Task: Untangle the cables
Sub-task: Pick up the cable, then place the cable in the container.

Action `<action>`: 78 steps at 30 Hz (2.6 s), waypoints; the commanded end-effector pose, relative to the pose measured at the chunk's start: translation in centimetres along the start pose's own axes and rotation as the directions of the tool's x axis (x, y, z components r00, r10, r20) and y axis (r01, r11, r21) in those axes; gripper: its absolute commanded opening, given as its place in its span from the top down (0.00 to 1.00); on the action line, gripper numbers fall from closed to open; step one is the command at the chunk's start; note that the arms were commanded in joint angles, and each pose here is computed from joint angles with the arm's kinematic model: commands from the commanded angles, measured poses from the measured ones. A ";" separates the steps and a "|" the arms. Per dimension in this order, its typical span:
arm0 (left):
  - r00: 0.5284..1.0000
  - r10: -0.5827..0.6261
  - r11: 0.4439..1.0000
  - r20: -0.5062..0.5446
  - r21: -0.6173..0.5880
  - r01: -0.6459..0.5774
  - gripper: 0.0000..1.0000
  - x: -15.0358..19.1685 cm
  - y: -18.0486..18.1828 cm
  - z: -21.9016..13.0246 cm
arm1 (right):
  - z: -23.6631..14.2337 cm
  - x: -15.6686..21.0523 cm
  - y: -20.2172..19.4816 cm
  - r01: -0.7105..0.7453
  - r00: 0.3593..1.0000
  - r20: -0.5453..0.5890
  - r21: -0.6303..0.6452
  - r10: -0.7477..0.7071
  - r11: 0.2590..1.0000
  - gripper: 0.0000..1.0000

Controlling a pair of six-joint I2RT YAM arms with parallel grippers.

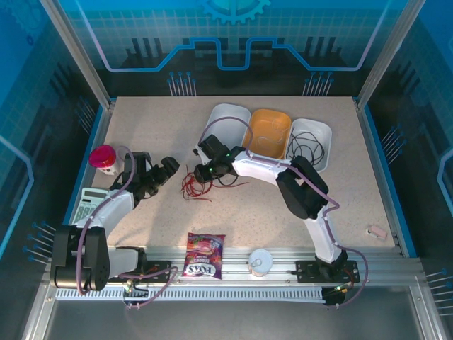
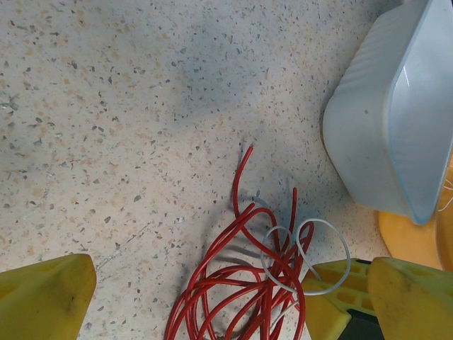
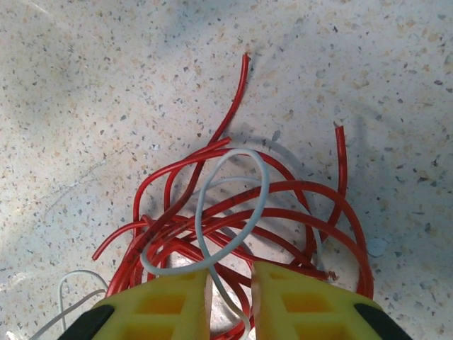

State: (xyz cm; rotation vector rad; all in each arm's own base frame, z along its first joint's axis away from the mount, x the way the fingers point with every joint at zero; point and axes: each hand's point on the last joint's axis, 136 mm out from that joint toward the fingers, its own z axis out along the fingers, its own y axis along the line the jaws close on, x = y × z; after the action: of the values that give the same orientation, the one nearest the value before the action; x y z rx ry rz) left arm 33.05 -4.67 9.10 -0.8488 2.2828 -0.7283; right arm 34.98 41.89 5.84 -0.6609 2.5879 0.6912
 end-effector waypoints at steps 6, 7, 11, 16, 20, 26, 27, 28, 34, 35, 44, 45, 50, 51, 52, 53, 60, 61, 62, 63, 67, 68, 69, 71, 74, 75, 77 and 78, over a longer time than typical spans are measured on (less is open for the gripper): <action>0.999 -0.030 1.000 -0.016 0.007 0.030 0.01 0.2 0.3 0.2 | 0.4 0.1 0.3 0.032 0.999 -0.013 0.019 -0.032 0.999 0.84; 0.999 -0.030 1.000 -0.017 0.008 0.030 0.01 0.3 0.3 0.2 | 0.3 0.1 0.3 0.033 0.999 -0.011 0.022 -0.033 0.999 0.85; 0.999 -0.027 1.000 -0.018 0.008 0.027 0.01 0.2 0.3 0.3 | -1.1 -0.3 0.4 0.037 0.999 0.010 0.037 -0.037 0.999 0.89; 0.999 -0.027 1.000 -0.023 0.013 0.027 0.01 0.2 0.1 0.4 | -2.8 -0.4 0.3 0.036 0.999 0.031 0.059 -0.038 0.998 0.93; 0.999 -0.023 0.999 -0.032 0.029 0.024 0.01 0.3 -0.2 0.5 | -4.2 -0.4 -0.1 0.034 0.998 0.047 0.093 -0.038 0.995 0.98; 0.999 -0.014 0.998 -0.039 0.062 0.016 0.01 0.5 -0.7 0.5 | -6.6 -0.7 -0.6 0.024 0.996 0.086 0.142 -0.037 0.990 1.00; 0.999 -0.013 0.998 -0.040 0.067 0.015 0.01 0.5 -0.7 0.5 | -7.0 -0.8 -0.7 0.022 0.995 0.093 0.152 -0.037 0.988 1.00; 0.999 -0.011 0.997 -0.041 0.074 0.014 0.01 0.5 -0.8 0.5 | -7.5 -0.9 -0.8 0.019 0.994 0.101 0.162 -0.036 0.987 1.00; 0.999 0.005 0.995 -0.050 0.098 0.000 0.01 0.7 -1.2 0.5 | -10.7 -1.8 -1.0 0.008 0.986 0.162 0.208 -0.043 0.978 1.00; 0.999 0.007 0.995 -0.052 0.104 -0.002 0.01 0.7 -1.3 0.5 | -11.3 -2.0 -1.1 0.004 0.984 0.175 0.217 -0.043 0.976 1.00; 0.993 0.087 0.990 -0.084 0.123 -0.076 0.01 2.2 -2.2 1.0 | -17.7 -3.7 -1.0 -0.009 0.951 0.299 0.277 -0.078 0.961 1.00; 0.990 0.105 0.989 -0.092 0.116 -0.094 0.01 2.5 -2.2 1.1 | -18.5 -3.9 -1.0 -0.010 0.947 0.310 0.286 -0.083 0.958 1.00; 0.976 0.175 0.980 -0.133 0.114 -0.160 0.01 4.3 -2.9 1.8 | -21.4 -4.1 -1.3 -0.023 0.930 0.355 0.322 -0.098 0.946 1.00; 0.973 0.183 0.979 -0.142 0.117 -0.167 0.01 4.6 -3.0 2.0 | -22.0 -4.2 -1.4 -0.026 0.925 0.365 0.328 -0.101 0.944 1.00; 0.970 0.191 0.977 -0.151 0.120 -0.173 0.01 4.9 -3.1 2.2 | -22.6 -4.2 -1.4 -0.029 0.921 0.374 0.334 -0.104 0.942 1.00; 0.967 0.197 0.976 -0.160 0.122 -0.178 0.01 5.2 -3.2 2.4 | -23.3 -4.3 -1.4 -0.033 0.917 0.385 0.339 -0.107 0.940 1.00; 0.949 0.230 0.972 -0.215 0.103 -0.213 0.02 6.8 -3.2 3.9 | -28.6 -4.8 -1.8 -0.063 0.879 0.460 0.374 -0.126 0.925 1.00; 0.946 0.232 0.972 -0.225 0.102 -0.214 0.02 7.1 -3.1 4.1 | -29.5 -5.0 -1.7 -0.070 0.871 0.473 0.378 -0.128 0.923 1.00; 0.945 0.232 0.972 -0.231 0.105 -0.212 0.02 7.3 -3.1 4.3 | -30.4 -5.0 -1.9 -0.077 0.865 0.484 0.385 -0.130 0.920 1.00; 0.944 0.231 0.972 -0.237 0.107 -0.211 0.02 7.4 -3.2 4.5 | -31.1 -5.1 -1.9 -0.083 0.859 0.495 0.388 -0.132 0.918 1.00; 0.946 0.213 0.975 -0.243 0.117 -0.189 0.07 7.7 -3.3 5.0 | -34.2 -5.2 -2.3 -0.115 0.831 0.540 0.400 -0.133 0.909 1.00; 0.947 0.211 0.975 -0.243 0.121 -0.187 0.10 7.7 -3.4 5.1 | -34.9 -5.2 -2.3 -0.120 0.824 0.550 0.402 -0.135 0.908 1.00; 0.947 0.212 0.974 -0.242 0.126 -0.186 0.13 7.7 -3.6 5.1 | -35.4 -5.1 -2.3 -0.121 0.819 0.556 0.406 -0.140 0.906 1.00; 0.946 0.215 0.974 -0.244 0.129 -0.188 0.21 7.8 -3.7 5.4 | -36.8 -5.2 -2.5 -0.129 0.805 0.574 0.417 -0.151 0.900 1.00; 0.941 0.223 0.972 -0.256 0.133 -0.194 0.34 8.2 -4.0 5.8 | -38.6 -5.1 -2.8 -0.141 0.787 0.593 0.439 -0.169 0.887 1.00; 0.939 0.225 0.971 -0.261 0.138 -0.194 0.38 8.4 -4.1 5.9 | -39.3 -5.2 -2.9 -0.147 0.780 0.602 0.444 -0.173 0.884 1.00; 0.934 0.229 0.970 -0.274 0.148 -0.195 0.41 8.9 -4.4 6.3 | -40.5 -5.2 -3.1 -0.154 0.767 0.616 0.450 -0.181 0.879 1.00; 0.932 0.231 0.969 -0.279 0.154 -0.194 0.42 9.2 -4.6 6.4 | -40.9 -5.3 -3.2 -0.157 0.763 0.620 0.453 -0.184 0.878 1.00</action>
State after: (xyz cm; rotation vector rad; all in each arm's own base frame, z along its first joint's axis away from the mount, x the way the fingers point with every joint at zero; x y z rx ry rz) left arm 32.63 -14.62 3.97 -0.4807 2.5337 -0.8854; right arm 31.52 21.23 37.79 -0.2460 2.0071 0.2267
